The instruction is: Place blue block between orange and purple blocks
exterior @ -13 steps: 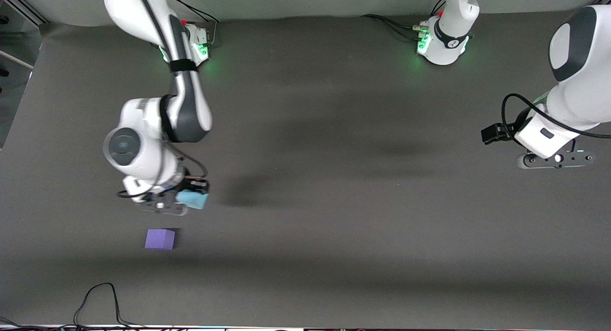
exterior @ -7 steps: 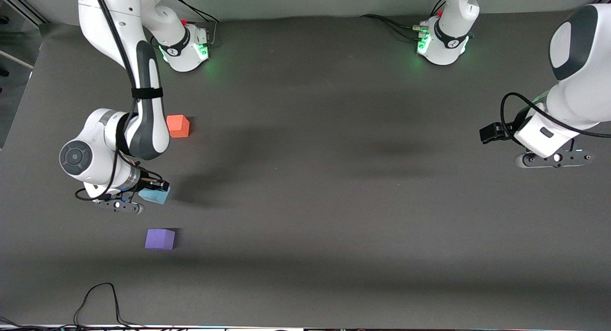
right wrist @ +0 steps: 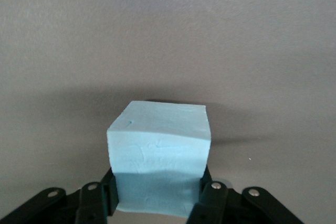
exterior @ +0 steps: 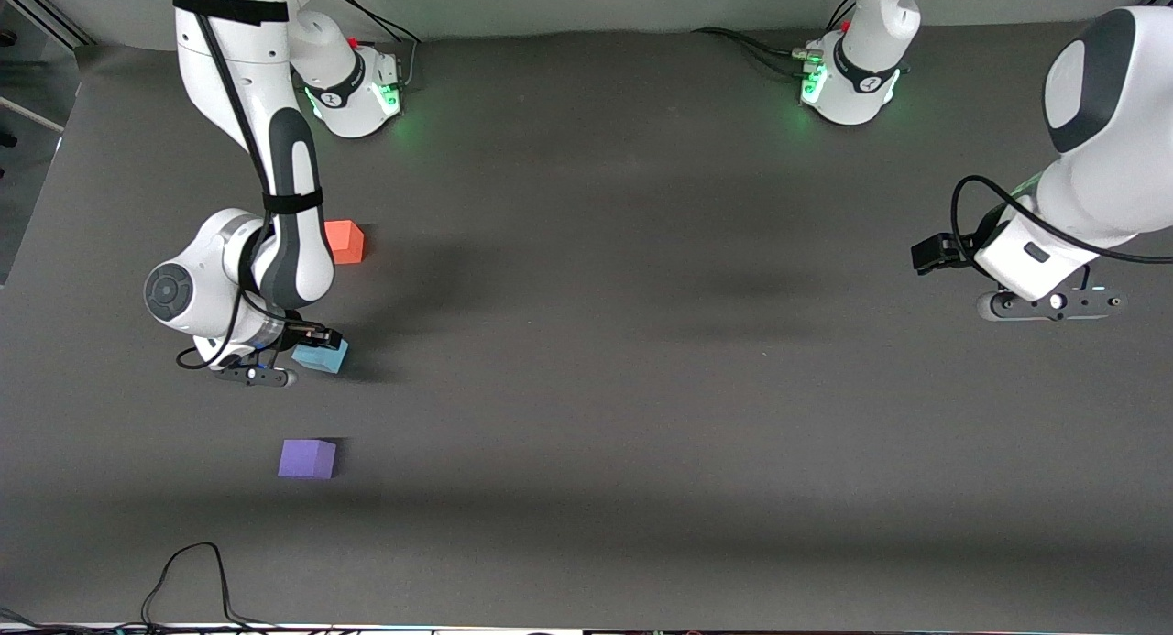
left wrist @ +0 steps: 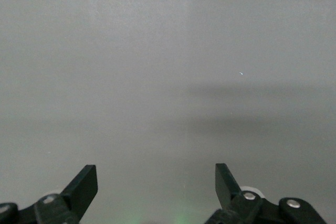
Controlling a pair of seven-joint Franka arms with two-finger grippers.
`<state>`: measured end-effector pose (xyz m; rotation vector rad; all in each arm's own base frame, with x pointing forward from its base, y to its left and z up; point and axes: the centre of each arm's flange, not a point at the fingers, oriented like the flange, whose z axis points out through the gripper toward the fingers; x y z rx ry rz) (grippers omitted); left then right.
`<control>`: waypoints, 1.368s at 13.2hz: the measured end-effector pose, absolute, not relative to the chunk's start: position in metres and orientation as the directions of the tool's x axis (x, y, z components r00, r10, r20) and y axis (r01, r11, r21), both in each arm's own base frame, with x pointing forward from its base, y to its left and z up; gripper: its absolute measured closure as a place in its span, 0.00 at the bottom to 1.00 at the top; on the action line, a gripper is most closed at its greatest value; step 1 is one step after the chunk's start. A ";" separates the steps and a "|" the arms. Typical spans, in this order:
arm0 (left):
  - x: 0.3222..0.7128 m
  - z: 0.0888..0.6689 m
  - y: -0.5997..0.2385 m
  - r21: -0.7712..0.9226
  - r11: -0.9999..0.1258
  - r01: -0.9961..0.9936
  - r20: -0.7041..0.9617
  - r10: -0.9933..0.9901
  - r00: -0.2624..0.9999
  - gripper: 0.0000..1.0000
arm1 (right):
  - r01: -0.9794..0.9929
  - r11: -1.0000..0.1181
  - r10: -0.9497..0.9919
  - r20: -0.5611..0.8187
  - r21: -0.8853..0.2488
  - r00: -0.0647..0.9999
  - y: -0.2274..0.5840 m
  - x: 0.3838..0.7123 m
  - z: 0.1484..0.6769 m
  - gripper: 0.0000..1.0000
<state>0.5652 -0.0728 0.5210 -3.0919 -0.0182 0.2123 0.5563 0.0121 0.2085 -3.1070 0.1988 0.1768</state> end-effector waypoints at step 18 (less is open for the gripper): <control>0.545 0.561 -0.067 -0.036 -0.999 0.017 -0.078 0.019 0.997 0.00 | -0.201 -0.979 -0.200 -0.051 -0.019 0.978 -0.095 0.585 0.455 0.00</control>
